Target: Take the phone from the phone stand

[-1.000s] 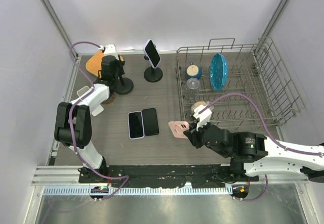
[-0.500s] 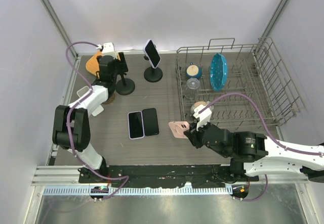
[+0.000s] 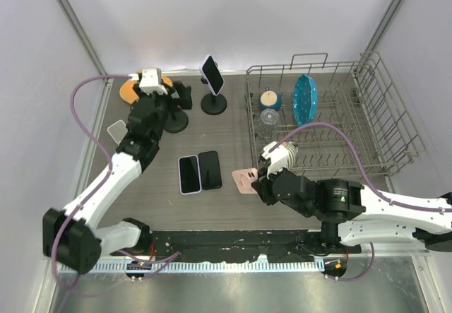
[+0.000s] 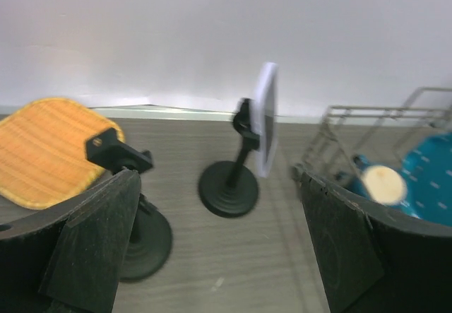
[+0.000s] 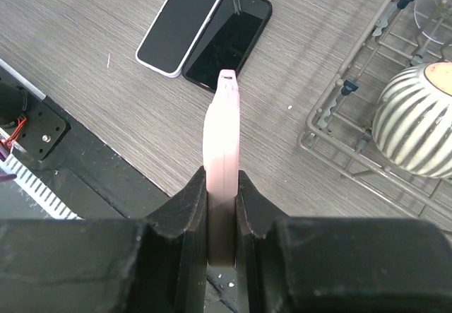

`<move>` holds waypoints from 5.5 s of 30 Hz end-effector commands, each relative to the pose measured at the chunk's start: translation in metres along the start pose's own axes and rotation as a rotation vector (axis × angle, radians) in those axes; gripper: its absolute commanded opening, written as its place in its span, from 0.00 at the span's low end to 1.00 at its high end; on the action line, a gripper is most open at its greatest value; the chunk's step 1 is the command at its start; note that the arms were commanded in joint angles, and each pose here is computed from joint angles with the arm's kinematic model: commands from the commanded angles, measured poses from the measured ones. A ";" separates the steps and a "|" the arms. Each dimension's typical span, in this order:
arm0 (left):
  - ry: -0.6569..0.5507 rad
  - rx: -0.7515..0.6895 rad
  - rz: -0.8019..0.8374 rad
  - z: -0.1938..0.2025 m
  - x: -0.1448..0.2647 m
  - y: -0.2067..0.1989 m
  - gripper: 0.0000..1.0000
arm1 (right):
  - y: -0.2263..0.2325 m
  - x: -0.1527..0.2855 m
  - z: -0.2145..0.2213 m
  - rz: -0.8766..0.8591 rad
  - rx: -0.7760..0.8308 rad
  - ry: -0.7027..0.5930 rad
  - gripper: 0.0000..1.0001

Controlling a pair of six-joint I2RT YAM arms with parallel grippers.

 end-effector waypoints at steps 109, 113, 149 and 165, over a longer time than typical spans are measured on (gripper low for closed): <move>0.491 0.267 -0.217 0.147 0.141 0.044 0.00 | -0.154 0.072 -0.037 0.504 -0.453 -0.530 0.82; 0.572 0.276 -0.285 0.142 0.144 0.068 0.00 | -0.167 0.077 -0.021 0.608 -0.414 -0.489 0.83; 0.952 0.394 -0.360 0.186 0.158 0.124 0.70 | -0.178 0.092 0.006 0.666 -0.467 -0.550 0.82; 1.010 0.377 -0.426 0.198 0.154 0.134 0.94 | -0.177 0.091 0.006 0.659 -0.463 -0.545 0.82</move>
Point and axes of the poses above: each gripper's point midway between its finger pads, its own x axis back along the fingers, its own y axis along the line the jaws close on, z = x × y, the point moved 3 cm from there along x, back along the fingers, and after that the axes turned 12 degrees about x, right-handed, at the moved point
